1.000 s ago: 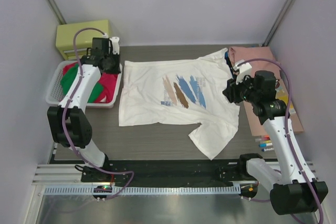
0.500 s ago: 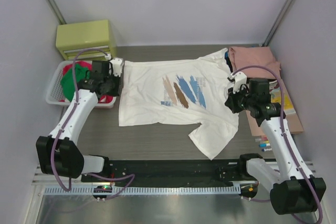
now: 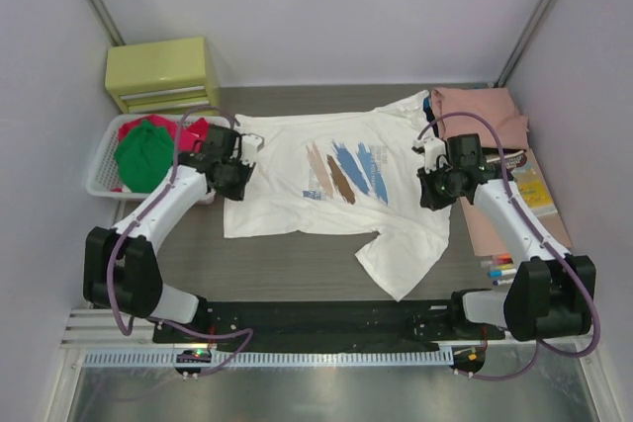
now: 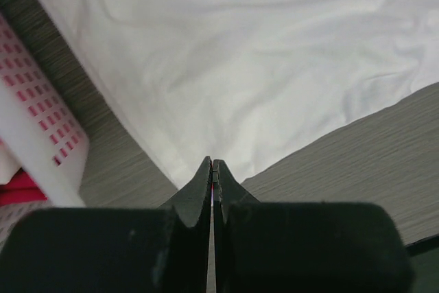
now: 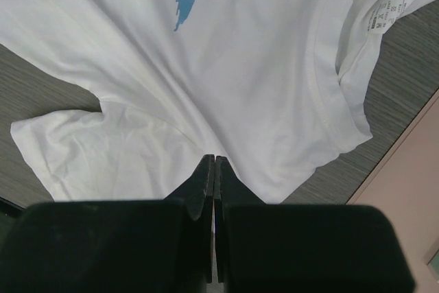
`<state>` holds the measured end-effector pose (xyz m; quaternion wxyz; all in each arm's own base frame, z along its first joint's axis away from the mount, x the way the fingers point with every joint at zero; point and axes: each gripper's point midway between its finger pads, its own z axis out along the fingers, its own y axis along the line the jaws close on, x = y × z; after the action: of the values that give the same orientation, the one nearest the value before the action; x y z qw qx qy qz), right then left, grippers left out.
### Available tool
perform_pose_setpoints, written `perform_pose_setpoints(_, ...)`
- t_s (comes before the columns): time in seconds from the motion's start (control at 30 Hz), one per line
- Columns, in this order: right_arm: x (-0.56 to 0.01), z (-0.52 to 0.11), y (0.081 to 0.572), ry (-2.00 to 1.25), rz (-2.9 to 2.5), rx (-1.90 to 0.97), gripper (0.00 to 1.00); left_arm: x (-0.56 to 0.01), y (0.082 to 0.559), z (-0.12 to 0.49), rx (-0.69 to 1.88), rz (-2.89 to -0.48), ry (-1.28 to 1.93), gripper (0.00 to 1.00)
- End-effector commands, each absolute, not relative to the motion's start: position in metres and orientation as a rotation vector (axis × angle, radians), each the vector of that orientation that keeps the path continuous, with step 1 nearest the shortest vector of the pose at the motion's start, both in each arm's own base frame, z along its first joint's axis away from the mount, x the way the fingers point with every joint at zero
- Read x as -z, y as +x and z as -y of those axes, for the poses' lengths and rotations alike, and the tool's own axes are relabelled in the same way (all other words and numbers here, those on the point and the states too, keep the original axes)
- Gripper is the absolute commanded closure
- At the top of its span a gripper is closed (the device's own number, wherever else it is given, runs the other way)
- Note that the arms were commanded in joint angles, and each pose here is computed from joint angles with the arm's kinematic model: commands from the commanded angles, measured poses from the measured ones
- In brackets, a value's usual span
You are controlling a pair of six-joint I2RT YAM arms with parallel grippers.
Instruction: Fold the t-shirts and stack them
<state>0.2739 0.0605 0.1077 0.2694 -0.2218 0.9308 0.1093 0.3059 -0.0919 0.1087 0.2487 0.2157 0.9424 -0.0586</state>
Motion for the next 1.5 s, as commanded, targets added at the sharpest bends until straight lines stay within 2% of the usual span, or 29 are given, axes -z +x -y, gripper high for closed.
perform_pose_setpoints(0.0,-0.107,-0.059,0.293,-0.623,-2.511,-0.237,0.99,-0.098,0.303,0.135,0.210,-2.501,0.769,1.00)
perform_pose_setpoints(0.13,-0.103,-0.064,0.297,-0.622,-2.513,-0.257,0.99,-0.074,0.291,0.156,0.310,-2.560,0.841,1.00)
perform_pose_setpoints(0.5,-0.078,-0.055,0.286,-0.734,-2.604,-0.195,0.99,-0.026,0.272,0.146,0.276,-2.674,0.900,1.00)
perform_pose_setpoints(0.8,-0.073,-0.062,0.302,-0.745,-2.624,-0.227,0.99,-0.009,0.263,0.145,0.244,-2.694,0.965,1.00)
perform_pose_setpoints(1.27,-0.027,-0.071,0.362,-0.664,-2.738,-0.249,0.99,-0.021,0.250,0.142,0.221,-2.638,1.008,1.00)
perform_pose_setpoints(1.47,-0.024,-0.053,0.398,-0.567,-2.726,-0.062,0.99,-0.024,0.245,0.138,0.216,-2.623,1.026,1.00)
